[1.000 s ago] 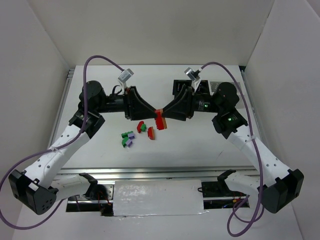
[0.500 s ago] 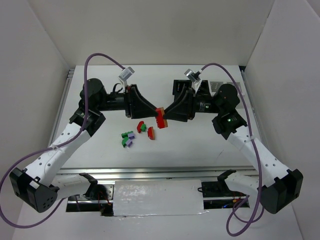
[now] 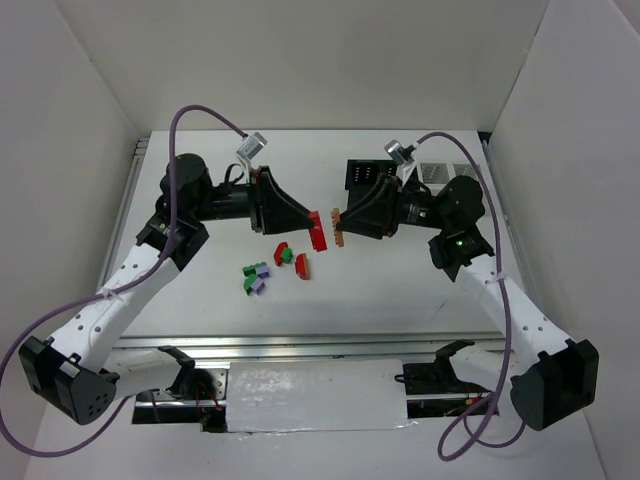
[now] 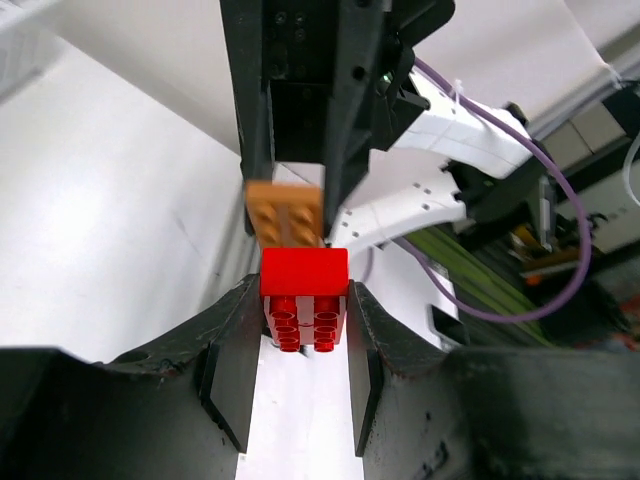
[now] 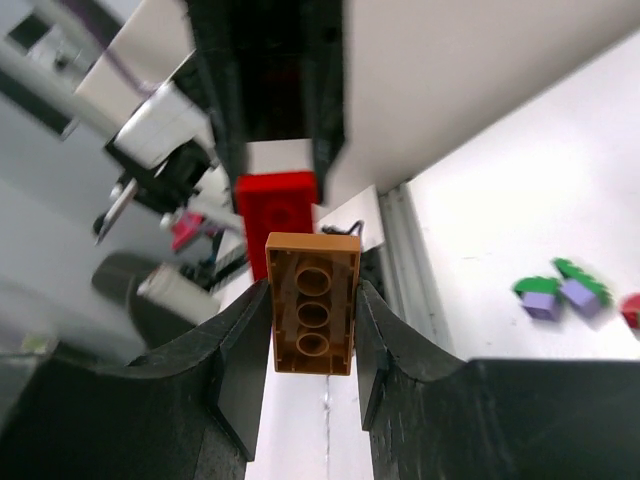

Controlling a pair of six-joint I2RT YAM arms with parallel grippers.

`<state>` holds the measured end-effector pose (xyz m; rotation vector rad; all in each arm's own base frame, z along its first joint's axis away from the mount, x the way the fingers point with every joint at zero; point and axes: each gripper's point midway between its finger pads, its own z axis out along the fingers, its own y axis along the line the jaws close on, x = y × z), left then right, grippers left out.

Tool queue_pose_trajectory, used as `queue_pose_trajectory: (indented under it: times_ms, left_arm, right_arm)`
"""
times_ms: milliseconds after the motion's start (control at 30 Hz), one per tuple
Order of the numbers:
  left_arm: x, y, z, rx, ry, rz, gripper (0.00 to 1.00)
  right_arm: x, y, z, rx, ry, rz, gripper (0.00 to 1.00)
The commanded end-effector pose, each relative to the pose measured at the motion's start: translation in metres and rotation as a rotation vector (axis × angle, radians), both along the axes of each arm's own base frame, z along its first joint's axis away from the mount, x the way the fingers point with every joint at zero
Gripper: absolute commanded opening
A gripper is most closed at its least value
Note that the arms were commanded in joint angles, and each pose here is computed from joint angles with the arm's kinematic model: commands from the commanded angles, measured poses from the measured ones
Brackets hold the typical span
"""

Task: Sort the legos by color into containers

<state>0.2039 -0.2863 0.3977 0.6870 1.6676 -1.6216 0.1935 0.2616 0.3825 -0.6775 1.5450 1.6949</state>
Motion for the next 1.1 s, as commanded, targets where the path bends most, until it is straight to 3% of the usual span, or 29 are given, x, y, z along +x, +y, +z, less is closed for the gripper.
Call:
queue_pose_trajectory:
  times_ms: [0,167,200,233,267,400,500,533,567,767,1067]
  left_arm:
    - [0.004,0.015,0.016,-0.017,-0.119,0.057,0.00]
    - [0.022,0.029,0.007,-0.009,-0.109,0.175,0.00]
    - [0.027,0.031,0.000,0.021,-0.099,0.207,0.00]
    - [0.036,0.034,-0.003,0.040,-0.090,0.264,0.00]
    - [0.038,0.037,-0.006,0.069,-0.080,0.294,0.00]
    - [0.036,0.046,-0.001,0.092,-0.104,0.347,0.00]
    - [0.034,0.052,0.007,0.097,-0.129,0.381,0.00]
    - [0.032,0.053,0.005,0.110,-0.121,0.382,0.00]
    - [0.031,0.055,0.009,0.108,-0.126,0.390,0.00]
    - [0.027,0.062,0.009,0.145,-0.125,0.417,0.00]
    - [0.022,0.066,0.003,0.174,-0.133,0.419,0.00]
  right_arm:
    - [0.013,-0.016,0.008,0.039,-0.042,-0.050,0.00]
    - [0.051,-0.026,0.005,0.000,-0.040,-0.199,0.00]
    - [0.069,-0.031,-0.017,-0.084,0.017,-0.292,0.00]
    - [0.087,-0.037,-0.008,-0.112,-0.003,-0.400,0.00]
    - [0.127,-0.057,-0.033,-0.205,0.068,-0.643,0.00]
    - [0.205,-0.115,-0.069,-0.386,0.160,-1.091,0.00]
    - [0.243,-0.142,-0.103,-0.567,0.239,-1.260,0.00]
    - [0.255,-0.145,-0.093,-0.568,0.227,-1.297,0.00]
    - [0.267,-0.145,-0.114,-0.622,0.259,-1.302,0.00]
    - [0.306,-0.132,-0.127,-0.682,0.290,-1.273,0.04]
    - [0.322,-0.120,-0.161,-0.763,0.333,-1.214,0.15]
